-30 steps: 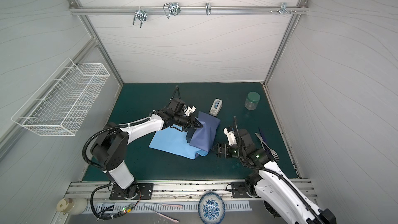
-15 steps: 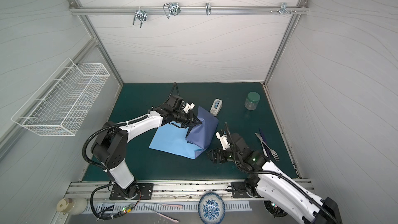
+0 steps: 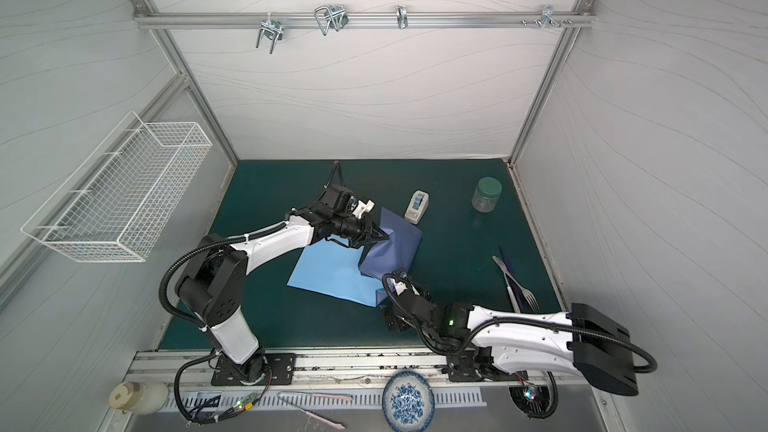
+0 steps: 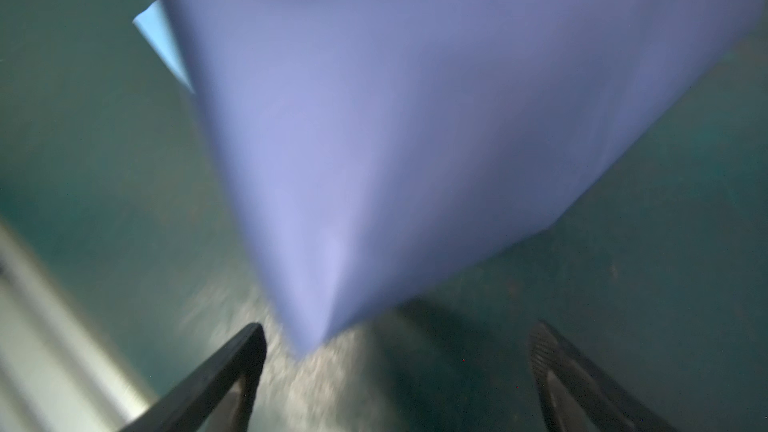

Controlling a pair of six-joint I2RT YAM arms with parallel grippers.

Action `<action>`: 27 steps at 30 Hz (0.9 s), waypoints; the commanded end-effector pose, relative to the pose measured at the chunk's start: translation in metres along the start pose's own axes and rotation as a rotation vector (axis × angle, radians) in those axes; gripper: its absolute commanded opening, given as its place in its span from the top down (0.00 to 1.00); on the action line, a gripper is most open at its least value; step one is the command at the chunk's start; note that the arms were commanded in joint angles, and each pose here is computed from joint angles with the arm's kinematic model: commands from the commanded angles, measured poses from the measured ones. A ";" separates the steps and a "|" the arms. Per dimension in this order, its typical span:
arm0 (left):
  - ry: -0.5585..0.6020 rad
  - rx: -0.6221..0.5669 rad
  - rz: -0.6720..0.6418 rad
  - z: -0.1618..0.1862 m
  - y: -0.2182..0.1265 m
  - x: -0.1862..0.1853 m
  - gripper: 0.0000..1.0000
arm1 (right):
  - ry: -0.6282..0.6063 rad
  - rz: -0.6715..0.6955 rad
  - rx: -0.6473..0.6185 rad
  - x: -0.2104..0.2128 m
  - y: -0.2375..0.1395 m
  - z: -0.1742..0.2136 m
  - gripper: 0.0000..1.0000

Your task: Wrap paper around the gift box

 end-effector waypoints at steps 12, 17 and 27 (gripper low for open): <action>0.051 -0.012 0.051 0.001 -0.007 -0.015 1.00 | 0.269 0.192 -0.171 0.003 0.012 -0.033 0.01; 0.055 -0.011 0.052 0.001 -0.008 -0.016 1.00 | 0.299 0.281 -0.134 -0.007 0.014 -0.028 0.01; 0.061 -0.010 0.054 0.001 -0.009 -0.017 1.00 | 0.232 0.384 -0.039 -0.037 -0.005 -0.011 0.01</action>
Point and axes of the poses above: each gripper's point midway between its finger pads, its own y axis out along the fingers, its own x axis along the line the jaws close on, z = x × y, the point moved 7 cm from there along -y, back along the fingers, and after that the axes turned 1 degree about y, right-handed, at the moved point
